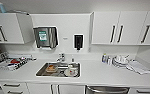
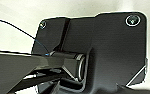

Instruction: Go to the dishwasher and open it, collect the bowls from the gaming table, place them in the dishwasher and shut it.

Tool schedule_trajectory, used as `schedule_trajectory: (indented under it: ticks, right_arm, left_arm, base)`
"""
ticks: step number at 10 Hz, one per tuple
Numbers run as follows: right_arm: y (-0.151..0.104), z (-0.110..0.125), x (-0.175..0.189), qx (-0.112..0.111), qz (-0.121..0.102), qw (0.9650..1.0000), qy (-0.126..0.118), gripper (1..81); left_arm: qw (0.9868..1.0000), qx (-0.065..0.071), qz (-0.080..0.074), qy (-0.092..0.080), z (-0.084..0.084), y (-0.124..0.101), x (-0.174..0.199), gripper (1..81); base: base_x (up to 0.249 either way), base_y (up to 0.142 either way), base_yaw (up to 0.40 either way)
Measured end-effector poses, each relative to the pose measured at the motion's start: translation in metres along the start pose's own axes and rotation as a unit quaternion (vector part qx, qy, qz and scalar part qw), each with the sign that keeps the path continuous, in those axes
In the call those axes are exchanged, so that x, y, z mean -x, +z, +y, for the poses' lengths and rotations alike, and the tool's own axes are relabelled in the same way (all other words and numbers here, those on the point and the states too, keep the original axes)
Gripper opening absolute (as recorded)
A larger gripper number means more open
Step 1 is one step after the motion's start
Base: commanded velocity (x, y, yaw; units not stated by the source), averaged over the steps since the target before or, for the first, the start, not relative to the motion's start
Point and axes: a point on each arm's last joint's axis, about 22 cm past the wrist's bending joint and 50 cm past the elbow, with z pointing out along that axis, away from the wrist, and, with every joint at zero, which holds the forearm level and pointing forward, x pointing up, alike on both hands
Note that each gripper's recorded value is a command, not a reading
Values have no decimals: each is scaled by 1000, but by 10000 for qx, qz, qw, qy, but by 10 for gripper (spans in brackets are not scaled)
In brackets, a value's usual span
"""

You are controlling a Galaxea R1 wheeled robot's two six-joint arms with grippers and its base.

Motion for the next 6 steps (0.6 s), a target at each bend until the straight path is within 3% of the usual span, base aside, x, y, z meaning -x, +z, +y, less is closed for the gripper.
schedule_trajectory:
  ticks: [6]
  right_arm:
    - [0, 1, -1, 7, -3, 10000, 0, 811]
  left_arm:
    - [10000, 1, -12, -2, 0, 0, 0, 811]
  base:
    - [14, 0, 0]
